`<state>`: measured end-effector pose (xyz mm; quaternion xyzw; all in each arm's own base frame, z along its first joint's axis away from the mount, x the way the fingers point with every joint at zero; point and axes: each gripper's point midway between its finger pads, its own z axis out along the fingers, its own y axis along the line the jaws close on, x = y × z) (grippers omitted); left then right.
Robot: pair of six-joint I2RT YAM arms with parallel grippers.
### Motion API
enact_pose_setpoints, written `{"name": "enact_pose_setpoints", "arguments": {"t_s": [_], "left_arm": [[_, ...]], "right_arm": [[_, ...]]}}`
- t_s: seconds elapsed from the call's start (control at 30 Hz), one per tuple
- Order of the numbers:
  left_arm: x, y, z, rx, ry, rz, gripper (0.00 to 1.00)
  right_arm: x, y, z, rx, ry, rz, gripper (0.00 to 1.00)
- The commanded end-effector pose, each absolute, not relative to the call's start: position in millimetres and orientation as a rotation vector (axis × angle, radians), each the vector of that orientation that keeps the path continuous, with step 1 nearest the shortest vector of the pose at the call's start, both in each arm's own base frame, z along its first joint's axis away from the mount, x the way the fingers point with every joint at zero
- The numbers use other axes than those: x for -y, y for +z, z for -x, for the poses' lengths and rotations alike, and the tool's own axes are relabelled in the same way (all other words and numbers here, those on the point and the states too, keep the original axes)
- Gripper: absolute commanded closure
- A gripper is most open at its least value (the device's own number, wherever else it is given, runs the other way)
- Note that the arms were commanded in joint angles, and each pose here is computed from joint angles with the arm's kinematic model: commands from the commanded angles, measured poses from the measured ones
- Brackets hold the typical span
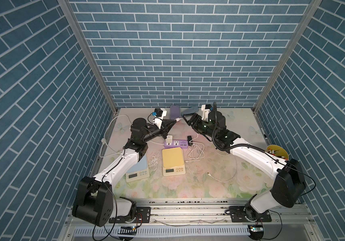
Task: Charge the electronic scale
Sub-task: Adjust the charging cable.
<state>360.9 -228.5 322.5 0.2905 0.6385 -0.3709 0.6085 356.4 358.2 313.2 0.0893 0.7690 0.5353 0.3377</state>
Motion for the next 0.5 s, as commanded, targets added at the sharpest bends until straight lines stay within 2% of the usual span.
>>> {"name": "enact_pose_setpoints", "arguments": {"t_s": [0.0,0.13,0.4,0.47], "left_arm": [[230,333,-360,-1.429,-0.853,-0.636,1.00],[234,334,-360,-1.422,-0.859,-0.641,1.00],[237,326,-361,-1.448,-0.864,-0.645,1.00],[237,325,-361,-1.450,-0.862,-0.644,1.00]], "right_arm": [[-370,334,-362,-1.936,1.532,-0.368,0.34],[-380,334,-366,-1.917,1.619,-0.410,0.40],[-386,350,-368,-1.868,1.674,-0.392,0.41],[-388,353,-367,-1.869,1.689,-0.376,0.48]]}}
